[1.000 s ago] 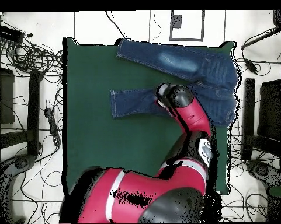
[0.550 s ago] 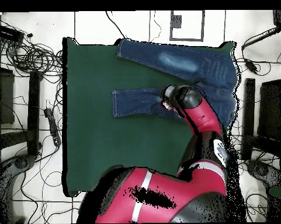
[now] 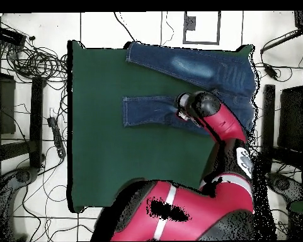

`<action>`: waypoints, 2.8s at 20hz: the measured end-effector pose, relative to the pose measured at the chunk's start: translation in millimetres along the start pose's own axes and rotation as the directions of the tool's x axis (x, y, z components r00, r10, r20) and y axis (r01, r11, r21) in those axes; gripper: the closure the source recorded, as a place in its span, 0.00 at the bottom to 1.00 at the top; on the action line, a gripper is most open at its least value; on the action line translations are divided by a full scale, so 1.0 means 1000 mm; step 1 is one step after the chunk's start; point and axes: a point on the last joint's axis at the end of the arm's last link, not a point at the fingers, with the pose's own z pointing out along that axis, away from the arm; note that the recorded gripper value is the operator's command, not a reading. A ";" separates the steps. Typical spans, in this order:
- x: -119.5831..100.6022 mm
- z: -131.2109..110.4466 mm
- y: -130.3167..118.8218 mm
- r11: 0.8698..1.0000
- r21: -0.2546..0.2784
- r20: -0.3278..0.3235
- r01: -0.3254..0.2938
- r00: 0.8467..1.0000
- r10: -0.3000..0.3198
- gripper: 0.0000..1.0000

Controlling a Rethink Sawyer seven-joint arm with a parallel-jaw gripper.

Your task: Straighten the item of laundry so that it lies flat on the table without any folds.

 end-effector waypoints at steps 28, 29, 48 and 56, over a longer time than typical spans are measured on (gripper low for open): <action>-0.074 -0.083 0.014 0.997 0.008 0.055 0.071 0.996 -0.071 1.00; -0.078 -0.078 0.015 0.998 0.001 0.061 0.069 0.996 -0.069 1.00; -0.014 -0.027 0.009 0.983 -0.004 0.096 0.181 0.979 -0.180 1.00; 0.003 -0.043 0.011 0.979 0.004 0.091 0.203 0.975 -0.202 1.00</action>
